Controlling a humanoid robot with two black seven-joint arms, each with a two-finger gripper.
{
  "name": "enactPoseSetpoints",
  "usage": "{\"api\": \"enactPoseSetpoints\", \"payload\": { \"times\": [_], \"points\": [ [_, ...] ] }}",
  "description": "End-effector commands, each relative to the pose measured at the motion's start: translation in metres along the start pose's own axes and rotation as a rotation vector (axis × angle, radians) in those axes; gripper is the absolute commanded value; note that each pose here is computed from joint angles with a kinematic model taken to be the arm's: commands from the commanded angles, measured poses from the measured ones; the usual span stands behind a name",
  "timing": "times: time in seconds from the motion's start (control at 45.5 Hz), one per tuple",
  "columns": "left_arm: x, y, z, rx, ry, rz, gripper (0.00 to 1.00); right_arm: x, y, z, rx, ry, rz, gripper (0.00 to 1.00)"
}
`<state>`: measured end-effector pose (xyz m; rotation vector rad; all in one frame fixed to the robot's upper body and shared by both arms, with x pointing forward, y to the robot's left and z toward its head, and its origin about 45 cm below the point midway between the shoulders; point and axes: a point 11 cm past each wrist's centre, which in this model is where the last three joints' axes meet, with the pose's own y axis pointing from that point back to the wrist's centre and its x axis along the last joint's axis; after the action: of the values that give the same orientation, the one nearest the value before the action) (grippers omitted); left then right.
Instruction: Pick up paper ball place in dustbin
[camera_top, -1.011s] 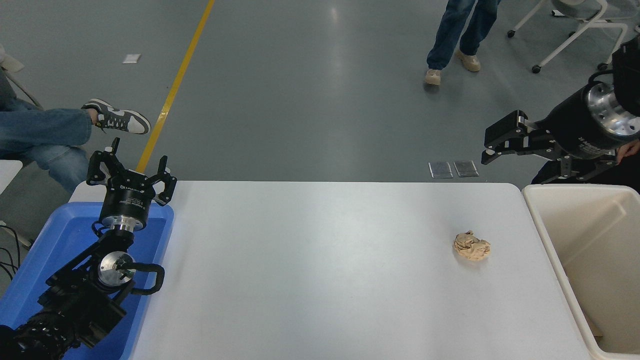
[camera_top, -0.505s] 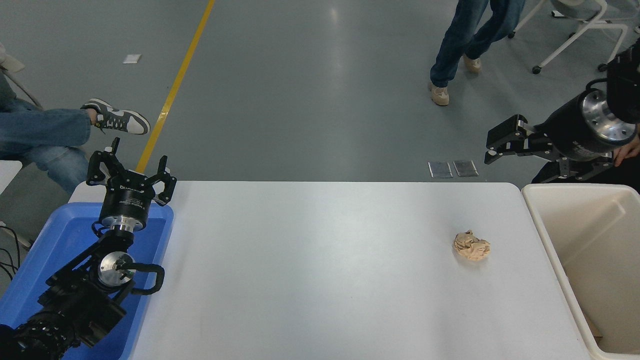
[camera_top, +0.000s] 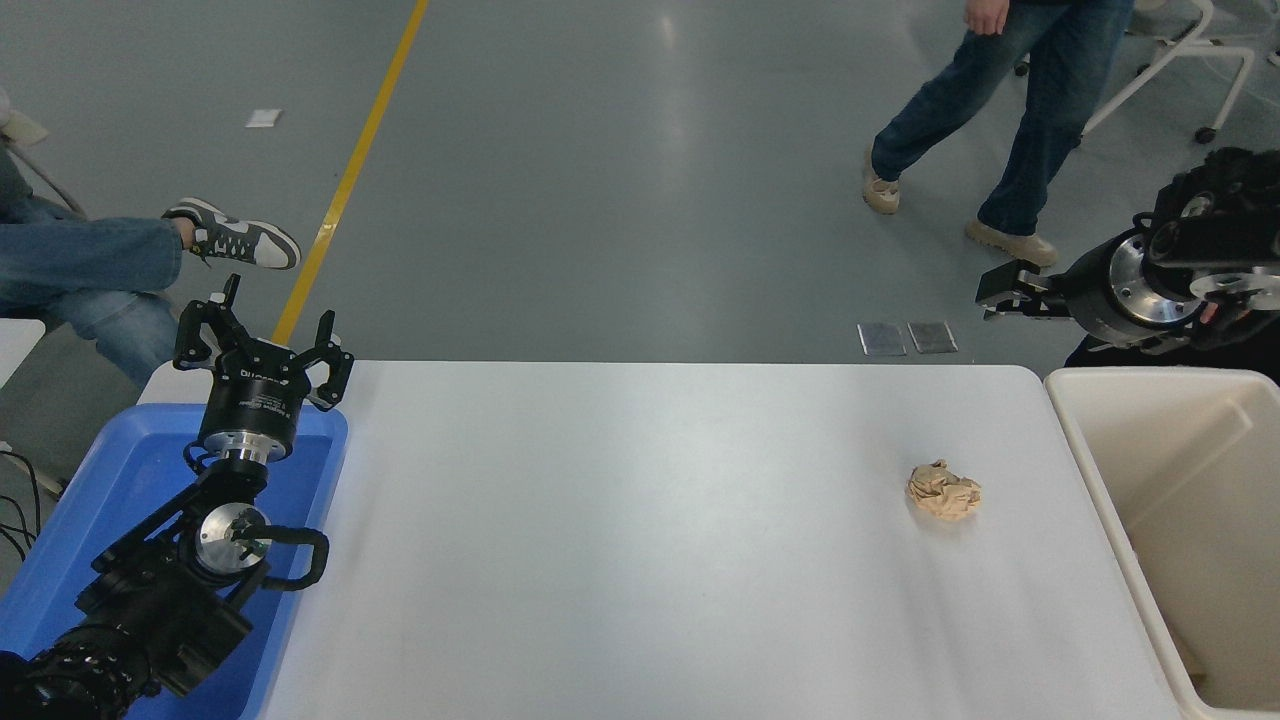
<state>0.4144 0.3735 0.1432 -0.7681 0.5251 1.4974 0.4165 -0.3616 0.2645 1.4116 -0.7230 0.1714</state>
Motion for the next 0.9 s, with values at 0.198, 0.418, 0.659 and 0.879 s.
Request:
{"api": "enactPoseSetpoints", "payload": {
  "times": [0.198, 0.418, 0.659, 0.879],
  "points": [
    [0.0, 0.0, 0.0, 0.0, 0.0, 0.0, 0.99, -0.047, -0.052, 0.0, 0.024, -0.072, -0.018, 1.0],
    [0.0, 0.0, 0.0, 0.0, 0.0, 0.0, 0.99, -0.077, -0.084, 0.003, 0.025, -0.107, -0.051, 1.0],
    [0.0, 0.0, 0.0, 0.0, 0.0, 0.0, 0.99, -0.093, -0.113, 0.019, 0.011, -0.185, -0.027, 1.0],
    [0.0, 0.0, 0.0, -0.001, 0.001, 0.0, 0.99, -0.123, -0.128, 0.01, 0.045, -0.257, -0.07, 1.0]
  ]
}}
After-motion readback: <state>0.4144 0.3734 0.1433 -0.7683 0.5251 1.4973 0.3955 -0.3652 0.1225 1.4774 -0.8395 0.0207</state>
